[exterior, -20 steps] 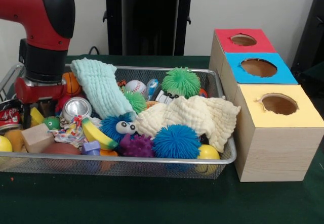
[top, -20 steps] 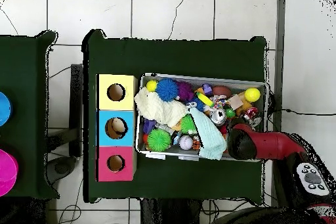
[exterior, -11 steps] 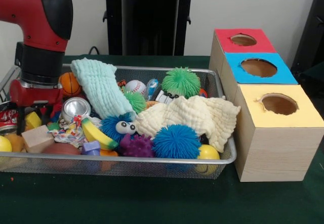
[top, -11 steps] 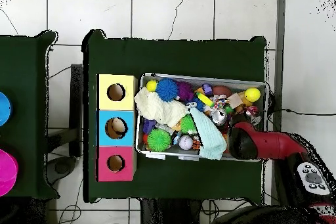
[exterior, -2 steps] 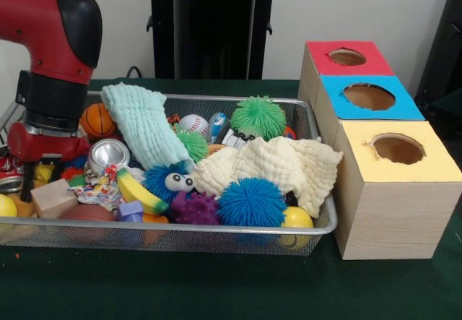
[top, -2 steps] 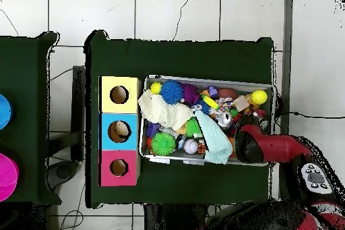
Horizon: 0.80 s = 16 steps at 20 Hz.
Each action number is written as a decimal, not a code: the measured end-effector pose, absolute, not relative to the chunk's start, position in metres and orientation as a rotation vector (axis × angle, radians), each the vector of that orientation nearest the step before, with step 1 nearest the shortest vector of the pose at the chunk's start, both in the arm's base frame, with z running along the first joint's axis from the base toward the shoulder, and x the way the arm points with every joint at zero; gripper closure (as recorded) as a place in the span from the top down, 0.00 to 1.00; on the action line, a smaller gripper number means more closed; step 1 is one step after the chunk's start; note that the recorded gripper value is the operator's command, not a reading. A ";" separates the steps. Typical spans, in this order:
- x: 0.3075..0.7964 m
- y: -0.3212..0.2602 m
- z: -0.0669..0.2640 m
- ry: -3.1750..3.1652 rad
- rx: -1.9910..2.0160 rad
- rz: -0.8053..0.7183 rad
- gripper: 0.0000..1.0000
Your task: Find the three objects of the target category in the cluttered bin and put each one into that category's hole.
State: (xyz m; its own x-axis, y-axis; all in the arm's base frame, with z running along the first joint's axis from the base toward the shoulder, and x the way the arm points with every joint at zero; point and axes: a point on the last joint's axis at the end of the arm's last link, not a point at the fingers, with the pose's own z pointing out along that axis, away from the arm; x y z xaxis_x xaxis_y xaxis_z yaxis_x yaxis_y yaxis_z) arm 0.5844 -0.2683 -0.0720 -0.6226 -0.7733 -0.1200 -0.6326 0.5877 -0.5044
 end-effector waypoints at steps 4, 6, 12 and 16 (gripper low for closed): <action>0.588 -0.269 -0.072 2.518 -1.141 -0.609 0.00; 0.591 -0.269 -0.072 2.540 -1.139 -0.605 0.00; 0.595 -0.268 -0.069 2.578 -1.116 -0.592 0.00; 0.592 -0.266 -0.056 2.566 -1.118 -0.611 0.00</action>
